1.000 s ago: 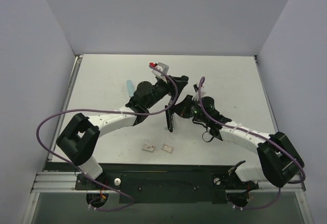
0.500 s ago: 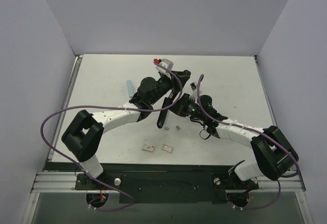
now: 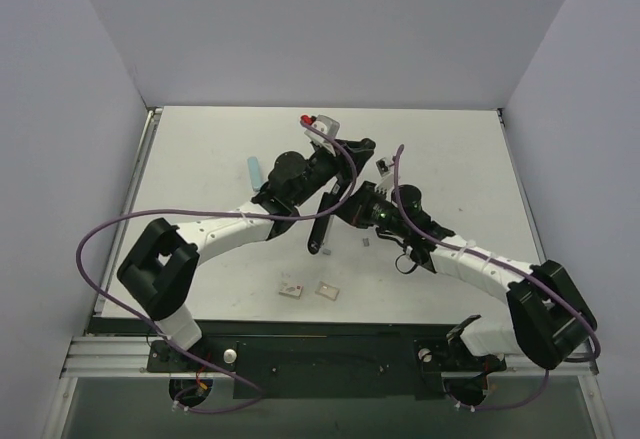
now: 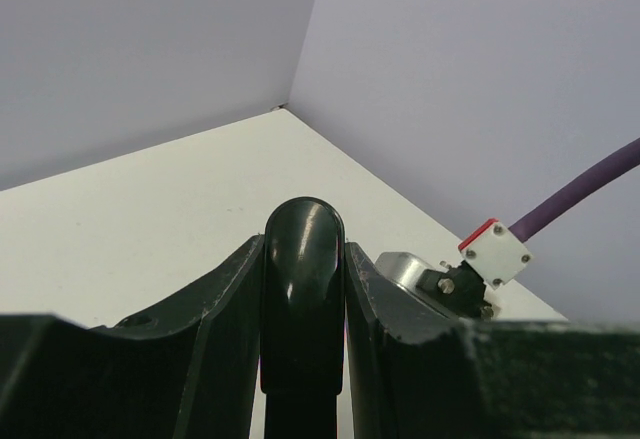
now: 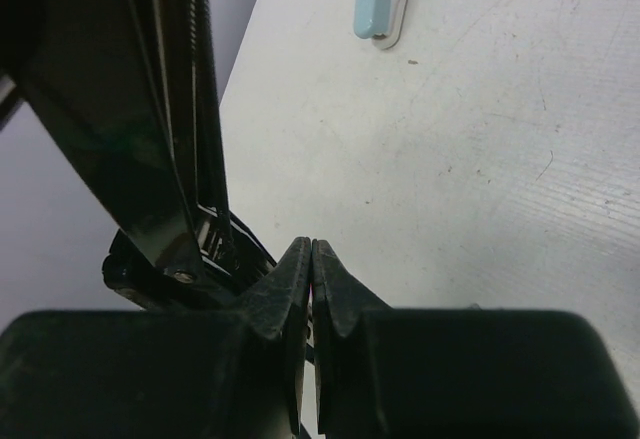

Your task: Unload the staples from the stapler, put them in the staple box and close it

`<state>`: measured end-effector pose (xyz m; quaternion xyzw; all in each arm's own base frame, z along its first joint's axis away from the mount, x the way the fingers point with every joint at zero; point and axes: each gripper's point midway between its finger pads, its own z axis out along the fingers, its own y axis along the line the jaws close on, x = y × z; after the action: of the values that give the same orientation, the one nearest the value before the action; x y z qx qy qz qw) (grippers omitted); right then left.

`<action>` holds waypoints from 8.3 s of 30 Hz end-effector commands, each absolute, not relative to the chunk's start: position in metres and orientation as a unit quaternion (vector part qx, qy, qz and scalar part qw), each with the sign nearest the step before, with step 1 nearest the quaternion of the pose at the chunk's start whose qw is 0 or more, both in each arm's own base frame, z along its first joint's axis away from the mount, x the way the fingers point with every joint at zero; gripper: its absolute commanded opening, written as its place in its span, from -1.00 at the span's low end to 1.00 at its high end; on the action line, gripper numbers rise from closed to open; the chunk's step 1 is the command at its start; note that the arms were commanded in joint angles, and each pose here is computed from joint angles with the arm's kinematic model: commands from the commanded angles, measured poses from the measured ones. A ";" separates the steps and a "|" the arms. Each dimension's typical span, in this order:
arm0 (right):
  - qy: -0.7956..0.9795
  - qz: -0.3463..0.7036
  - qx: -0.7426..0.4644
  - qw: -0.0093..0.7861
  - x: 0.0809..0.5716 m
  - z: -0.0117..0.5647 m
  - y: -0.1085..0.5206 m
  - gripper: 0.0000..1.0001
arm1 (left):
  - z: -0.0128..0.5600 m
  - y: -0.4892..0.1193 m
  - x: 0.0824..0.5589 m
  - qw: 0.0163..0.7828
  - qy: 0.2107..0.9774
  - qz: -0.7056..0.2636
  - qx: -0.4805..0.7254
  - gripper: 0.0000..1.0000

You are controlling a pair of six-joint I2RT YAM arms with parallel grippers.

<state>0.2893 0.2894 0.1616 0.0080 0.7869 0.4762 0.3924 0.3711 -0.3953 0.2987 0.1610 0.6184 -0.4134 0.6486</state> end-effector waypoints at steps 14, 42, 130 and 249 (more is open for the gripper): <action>0.750 0.462 -0.033 0.473 0.248 0.233 0.255 -1.00 | 0.418 -0.357 0.280 0.644 0.507 -0.553 0.148 -1.00; 0.783 0.440 -0.102 0.427 0.160 0.189 0.216 -1.00 | 0.460 -0.288 0.223 0.674 0.486 -0.540 0.133 -1.00; 0.646 0.462 -0.403 0.454 0.074 0.263 0.279 -1.00 | 0.361 -0.286 0.094 0.425 0.509 -0.698 0.270 -1.00; 0.806 0.326 -0.097 0.484 0.154 0.150 0.194 0.14 | 0.150 -0.221 0.568 0.483 0.871 -0.064 -0.056 -1.00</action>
<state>0.1479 0.1939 0.1433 -0.1056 0.8151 0.3227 0.4694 0.5467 -0.2197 0.1151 -0.0478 0.8875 -0.0504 0.4556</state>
